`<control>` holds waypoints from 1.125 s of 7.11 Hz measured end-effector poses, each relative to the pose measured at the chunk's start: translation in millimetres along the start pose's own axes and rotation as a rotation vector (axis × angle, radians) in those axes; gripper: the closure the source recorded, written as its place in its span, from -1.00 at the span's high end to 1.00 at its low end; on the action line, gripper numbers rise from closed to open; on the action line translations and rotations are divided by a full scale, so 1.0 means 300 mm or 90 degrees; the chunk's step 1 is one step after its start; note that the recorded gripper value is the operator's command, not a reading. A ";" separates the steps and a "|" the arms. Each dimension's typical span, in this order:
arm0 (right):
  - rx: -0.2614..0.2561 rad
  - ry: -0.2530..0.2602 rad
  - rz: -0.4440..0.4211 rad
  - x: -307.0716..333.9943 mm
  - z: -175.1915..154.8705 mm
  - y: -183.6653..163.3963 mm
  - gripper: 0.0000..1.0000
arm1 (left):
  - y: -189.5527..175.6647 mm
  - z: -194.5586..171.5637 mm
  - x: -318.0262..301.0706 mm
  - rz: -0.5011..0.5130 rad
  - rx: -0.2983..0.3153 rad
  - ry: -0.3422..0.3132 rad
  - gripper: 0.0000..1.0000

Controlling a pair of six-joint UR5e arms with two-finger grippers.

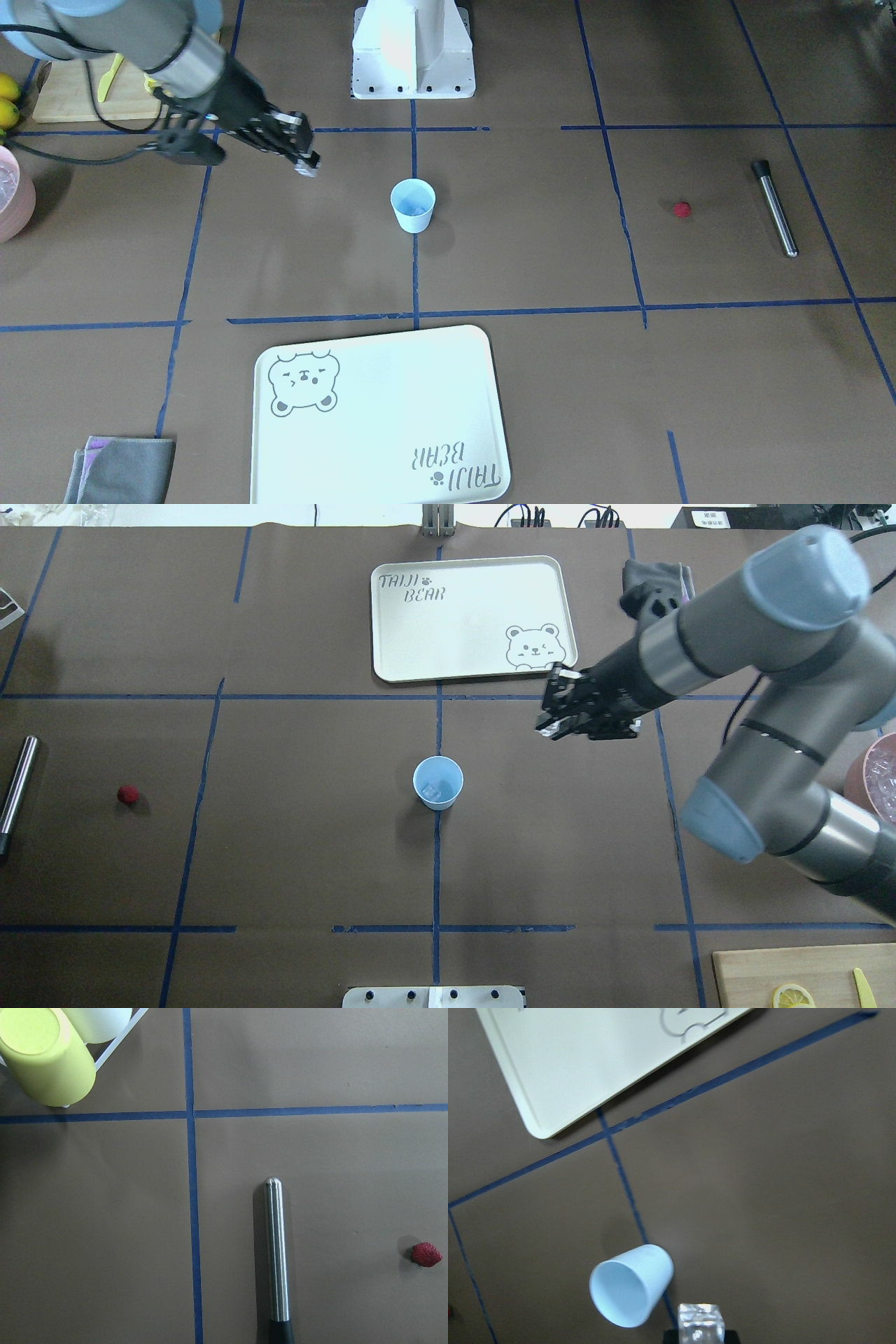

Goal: Mash ice and strawberries in cup
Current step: 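Carry the ice cube over the light-blue cup and release it, then move the empty right gripper back above the pink bowl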

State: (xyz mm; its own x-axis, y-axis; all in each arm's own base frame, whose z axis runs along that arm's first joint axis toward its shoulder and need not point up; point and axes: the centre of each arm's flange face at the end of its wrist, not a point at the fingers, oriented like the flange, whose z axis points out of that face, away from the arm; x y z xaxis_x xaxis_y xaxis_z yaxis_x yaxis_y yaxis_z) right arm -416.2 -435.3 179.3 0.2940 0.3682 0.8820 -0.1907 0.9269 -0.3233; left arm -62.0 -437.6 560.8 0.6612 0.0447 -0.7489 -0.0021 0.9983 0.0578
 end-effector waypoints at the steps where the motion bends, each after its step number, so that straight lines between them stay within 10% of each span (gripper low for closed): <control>1: 0.011 0.001 0.004 -0.092 0.120 0.070 -0.97 | 0.000 0.000 0.000 0.000 0.000 0.000 1.00; 4: 0.024 0.029 -0.003 -0.109 0.305 0.166 -0.72 | 0.000 -0.006 0.007 0.001 0.002 0.000 1.00; 5: 0.023 0.035 -0.003 -0.096 0.324 0.174 0.04 | 0.000 -0.009 0.011 0.002 0.004 0.000 1.00; 8: 0.025 0.040 -0.001 -0.089 0.343 0.178 0.37 | 0.000 -0.014 0.016 0.004 0.006 0.000 1.00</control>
State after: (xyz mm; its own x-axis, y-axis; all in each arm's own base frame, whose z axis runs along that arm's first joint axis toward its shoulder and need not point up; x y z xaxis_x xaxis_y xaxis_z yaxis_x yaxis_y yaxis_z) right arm -530.7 -403.2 173.9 0.3524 0.3714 0.8590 -0.2256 0.9245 -0.3072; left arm -61.9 -437.3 554.2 0.6610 0.0509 -0.7486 0.0005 0.9977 0.0683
